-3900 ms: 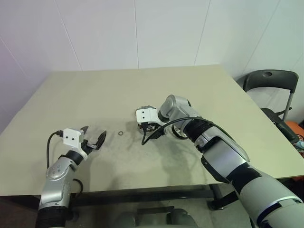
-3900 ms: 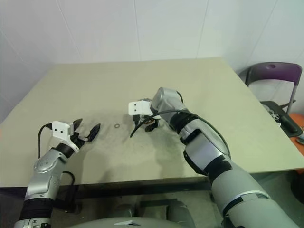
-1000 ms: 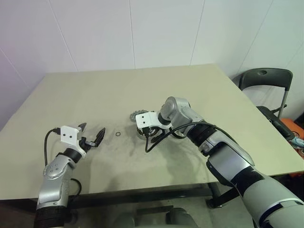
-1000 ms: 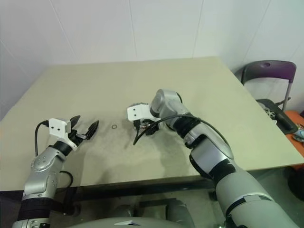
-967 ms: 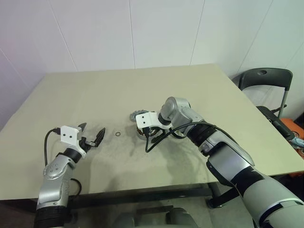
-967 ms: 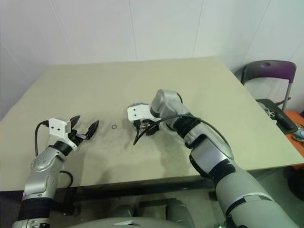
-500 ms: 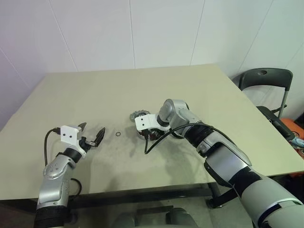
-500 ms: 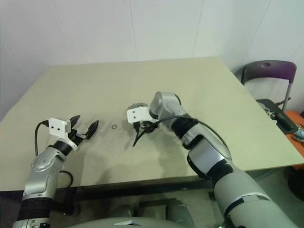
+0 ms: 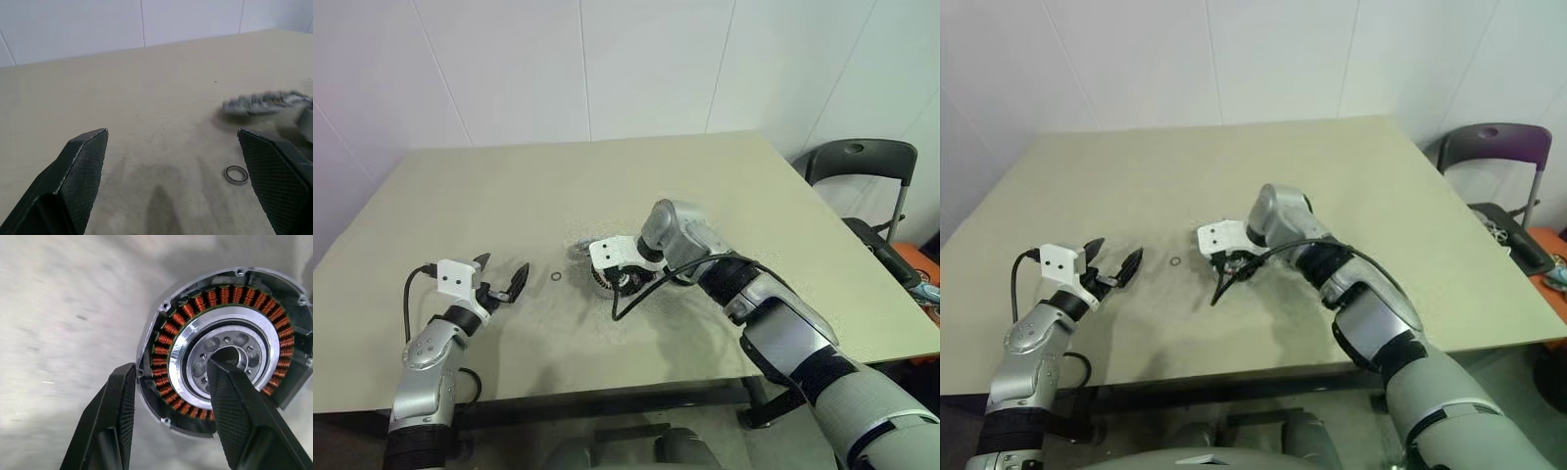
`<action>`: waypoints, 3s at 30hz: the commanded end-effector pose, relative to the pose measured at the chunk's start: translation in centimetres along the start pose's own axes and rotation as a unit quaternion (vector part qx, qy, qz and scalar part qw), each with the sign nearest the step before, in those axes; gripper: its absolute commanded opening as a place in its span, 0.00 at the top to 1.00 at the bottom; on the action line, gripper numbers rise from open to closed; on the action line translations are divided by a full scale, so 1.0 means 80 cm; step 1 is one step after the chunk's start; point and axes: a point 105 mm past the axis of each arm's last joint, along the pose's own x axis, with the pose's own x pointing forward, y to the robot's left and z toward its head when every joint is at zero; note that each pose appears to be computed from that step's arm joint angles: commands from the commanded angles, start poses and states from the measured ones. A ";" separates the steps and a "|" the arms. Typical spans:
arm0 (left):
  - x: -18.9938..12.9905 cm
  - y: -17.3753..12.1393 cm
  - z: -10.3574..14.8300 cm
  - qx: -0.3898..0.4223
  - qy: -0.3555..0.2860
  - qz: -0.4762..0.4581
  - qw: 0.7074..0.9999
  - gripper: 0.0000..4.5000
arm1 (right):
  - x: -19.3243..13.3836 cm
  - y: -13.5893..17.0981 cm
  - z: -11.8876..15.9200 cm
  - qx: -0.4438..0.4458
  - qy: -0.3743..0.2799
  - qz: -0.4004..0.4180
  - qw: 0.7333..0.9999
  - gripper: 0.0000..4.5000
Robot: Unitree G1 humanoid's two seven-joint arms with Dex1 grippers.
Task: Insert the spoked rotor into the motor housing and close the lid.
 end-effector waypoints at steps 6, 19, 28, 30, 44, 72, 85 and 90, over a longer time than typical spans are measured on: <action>0.003 0.005 0.012 0.011 -0.016 -0.001 1.000 0.00 | -0.014 0.013 0.021 -0.010 -0.018 0.008 1.000 0.58; 0.004 0.004 0.011 0.011 -0.016 -0.001 1.000 0.00 | -0.010 0.015 0.020 -0.028 -0.012 -0.005 1.000 0.50; 0.003 0.006 0.013 0.013 -0.016 -0.003 1.000 0.00 | -0.023 0.017 0.028 -0.024 -0.033 -0.002 0.999 0.01; 0.002 0.009 0.017 0.015 -0.017 -0.002 1.000 0.00 | -0.035 0.014 0.032 -0.017 -0.050 -0.007 0.999 0.01; -0.025 0.053 0.032 0.046 -0.004 0.024 0.999 0.00 | -0.091 -0.011 -0.030 0.098 -0.169 -0.120 0.973 0.01; -0.006 0.009 -0.002 0.028 0.058 -0.089 0.994 0.00 | -0.110 0.006 -0.073 0.152 -0.334 -0.229 0.901 0.01; 0.033 -0.025 -0.032 0.021 0.099 -0.170 0.980 0.00 | -0.103 0.025 -0.079 0.166 -0.328 -0.198 0.909 0.01; 0.047 -0.026 -0.035 0.022 0.099 -0.174 0.980 0.00 | -0.103 0.025 -0.078 0.166 -0.327 -0.197 0.909 0.01</action>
